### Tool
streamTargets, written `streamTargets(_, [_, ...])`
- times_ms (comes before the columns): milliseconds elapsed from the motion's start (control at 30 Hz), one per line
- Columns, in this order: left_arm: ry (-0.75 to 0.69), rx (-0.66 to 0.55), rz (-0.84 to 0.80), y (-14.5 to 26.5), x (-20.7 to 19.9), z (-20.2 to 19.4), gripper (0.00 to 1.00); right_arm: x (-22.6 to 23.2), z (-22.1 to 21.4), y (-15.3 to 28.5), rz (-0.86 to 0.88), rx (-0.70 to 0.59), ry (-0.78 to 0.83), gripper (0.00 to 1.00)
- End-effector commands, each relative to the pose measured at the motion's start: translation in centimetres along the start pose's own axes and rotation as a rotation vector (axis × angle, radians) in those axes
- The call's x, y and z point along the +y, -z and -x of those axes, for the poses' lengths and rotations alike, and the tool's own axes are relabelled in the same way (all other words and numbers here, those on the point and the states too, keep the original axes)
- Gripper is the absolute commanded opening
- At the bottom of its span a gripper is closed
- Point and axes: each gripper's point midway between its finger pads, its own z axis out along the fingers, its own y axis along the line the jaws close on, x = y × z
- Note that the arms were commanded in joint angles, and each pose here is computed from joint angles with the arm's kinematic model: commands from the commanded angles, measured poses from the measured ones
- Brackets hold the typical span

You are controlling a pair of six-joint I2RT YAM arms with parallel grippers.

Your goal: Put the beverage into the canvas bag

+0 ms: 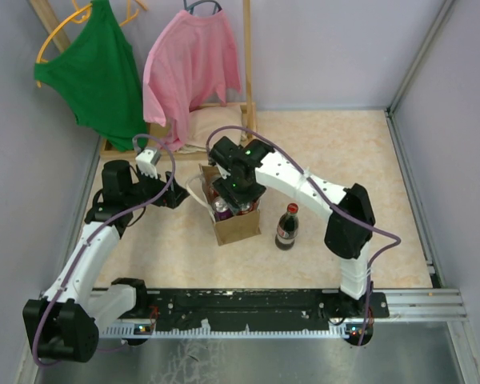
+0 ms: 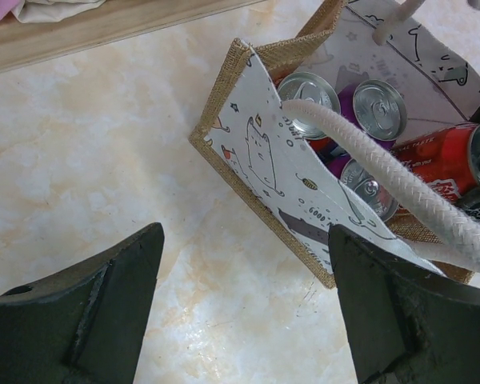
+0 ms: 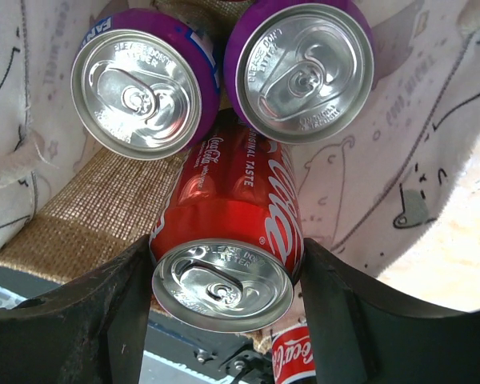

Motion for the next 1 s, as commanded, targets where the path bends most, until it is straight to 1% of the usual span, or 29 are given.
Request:
streamTargets(0, [-0.003, -0.027, -0.004, 0.1, 0.0, 0.6, 0.89, 0.5, 0.8, -0.1, 0.013, -0.024, 0.025, 0.0])
streamTargets(500, [-0.007, -0.025, -0.003, 0.2, 0.0, 0.4, 0.89, 0.4, -1.2, -3.8, -0.002, 0.063, 0.032, 0.01])
streamTargets(533, [-0.007, -0.025, -0.003, 0.2, 0.0, 0.4, 0.89, 0.4, -1.3, -4.0, -0.003, 0.064, 0.028, 0.08])
streamTargets(567, [-0.008, -0.027, -0.003, 0.2, 0.0, 0.4, 0.9, 0.4, -1.2, -4.1, -0.003, 0.058, 0.022, 0.18])
streamTargets(667, [-0.007, -0.027, 0.0, 0.3, 0.0, 0.4, 0.9, 0.6, -0.5, -3.6, 0.005, 0.025, 0.016, 0.5])
streamTargets(733, [-0.008, -0.027, -0.001, 0.3, 0.0, 0.3, 0.9, 0.5, 0.2, -3.0, 0.003, -0.011, 0.013, 0.66])
streamTargets(800, [-0.008, -0.028, 0.0, 0.3, 0.0, 0.3, 0.9, 0.3, 0.8, -2.3, -0.012, -0.04, 0.011, 0.71])
streamTargets(967, [-0.008, -0.03, -0.003, 0.3, -0.1, 0.3, 0.9, -0.2, 2.6, -0.3, -0.036, -0.106, 0.005, 0.76])
